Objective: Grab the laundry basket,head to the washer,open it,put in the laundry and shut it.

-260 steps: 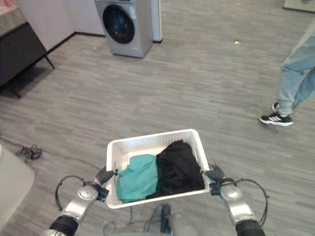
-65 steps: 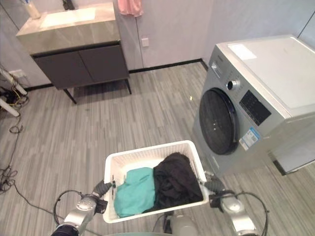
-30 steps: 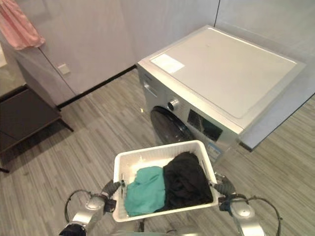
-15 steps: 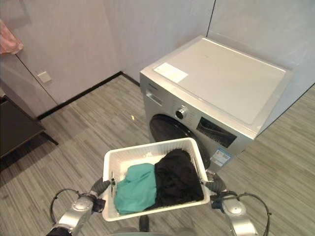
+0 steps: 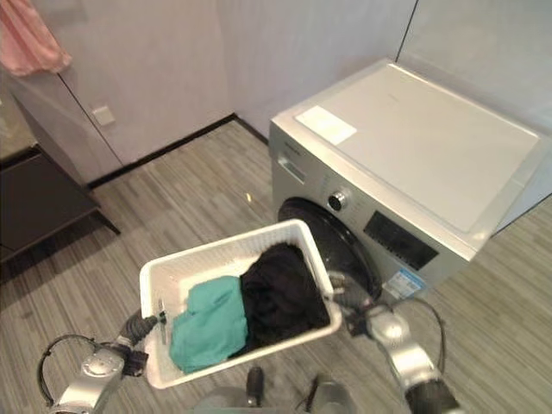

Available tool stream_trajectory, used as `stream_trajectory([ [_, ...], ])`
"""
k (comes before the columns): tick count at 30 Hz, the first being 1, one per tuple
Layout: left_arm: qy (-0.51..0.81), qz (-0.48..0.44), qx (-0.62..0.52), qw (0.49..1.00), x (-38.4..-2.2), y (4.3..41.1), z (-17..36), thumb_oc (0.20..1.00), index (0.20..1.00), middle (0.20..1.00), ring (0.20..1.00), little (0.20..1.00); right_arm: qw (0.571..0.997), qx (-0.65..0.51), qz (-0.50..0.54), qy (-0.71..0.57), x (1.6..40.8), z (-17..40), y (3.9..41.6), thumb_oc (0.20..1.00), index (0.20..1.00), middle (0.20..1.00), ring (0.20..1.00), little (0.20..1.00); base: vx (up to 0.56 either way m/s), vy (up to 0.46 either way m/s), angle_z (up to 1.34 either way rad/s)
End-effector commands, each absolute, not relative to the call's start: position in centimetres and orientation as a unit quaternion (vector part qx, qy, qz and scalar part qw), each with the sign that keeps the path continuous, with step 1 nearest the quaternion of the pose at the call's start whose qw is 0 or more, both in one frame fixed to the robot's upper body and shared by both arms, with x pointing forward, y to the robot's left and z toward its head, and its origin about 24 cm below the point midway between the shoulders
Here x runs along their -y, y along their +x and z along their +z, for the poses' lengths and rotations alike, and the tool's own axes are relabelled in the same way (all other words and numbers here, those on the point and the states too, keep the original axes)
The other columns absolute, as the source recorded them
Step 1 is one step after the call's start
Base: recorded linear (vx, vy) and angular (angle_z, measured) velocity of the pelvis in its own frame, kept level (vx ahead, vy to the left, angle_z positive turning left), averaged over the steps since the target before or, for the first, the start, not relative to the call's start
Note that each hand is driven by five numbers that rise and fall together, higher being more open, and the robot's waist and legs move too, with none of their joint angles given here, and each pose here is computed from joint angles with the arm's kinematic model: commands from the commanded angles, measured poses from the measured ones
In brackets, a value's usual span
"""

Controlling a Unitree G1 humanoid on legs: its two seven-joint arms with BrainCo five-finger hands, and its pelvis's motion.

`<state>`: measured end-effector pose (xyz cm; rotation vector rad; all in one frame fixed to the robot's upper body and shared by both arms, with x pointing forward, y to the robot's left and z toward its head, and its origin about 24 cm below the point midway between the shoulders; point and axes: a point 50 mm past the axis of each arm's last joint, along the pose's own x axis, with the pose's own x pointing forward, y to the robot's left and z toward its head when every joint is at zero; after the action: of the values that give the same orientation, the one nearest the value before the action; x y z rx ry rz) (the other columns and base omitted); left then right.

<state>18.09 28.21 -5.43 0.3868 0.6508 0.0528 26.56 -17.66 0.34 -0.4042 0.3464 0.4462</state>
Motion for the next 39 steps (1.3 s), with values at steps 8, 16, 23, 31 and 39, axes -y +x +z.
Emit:
stream_trajectory([
  [8,0.233,0.102,-0.229,0.94,-32.8,20.6,-0.5,0.2,0.2,0.2,0.2,0.2,0.939,-0.006,0.27,-0.212,13.4,7.7,30.5,0.2,0.2,0.2,0.2,0.2,0.13,-0.1,0.29],
  [16,0.223,0.118,-0.229,0.94,-33.1,20.8,-0.5,0.2,0.2,0.2,0.2,0.2,0.934,0.029,0.297,-0.195,11.6,9.2,30.3,0.2,0.2,0.2,0.2,0.2,0.04,-0.092,-0.12],
  [23,0.209,0.135,-0.196,0.948,-33.0,21.9,0.6,0.2,0.2,0.2,0.2,0.2,0.921,0.09,0.323,-0.2,9.5,12.4,31.0,0.2,0.2,0.2,0.2,0.2,0.07,0.048,0.2],
  [31,0.24,0.165,-0.18,0.94,-35.5,20.4,2.6,0.2,0.2,0.2,0.2,0.2,0.895,0.139,0.382,-0.186,5.0,14.6,30.8,0.2,0.2,0.2,0.2,0.2,0.14,0.244,-0.29],
  [39,0.281,0.195,-0.138,0.93,-37.8,20.4,6.3,0.2,0.2,0.2,0.2,0.2,0.872,0.183,0.404,-0.207,1.4,17.4,31.2,0.2,0.2,0.2,0.2,0.2,0.04,0.079,-0.29],
])
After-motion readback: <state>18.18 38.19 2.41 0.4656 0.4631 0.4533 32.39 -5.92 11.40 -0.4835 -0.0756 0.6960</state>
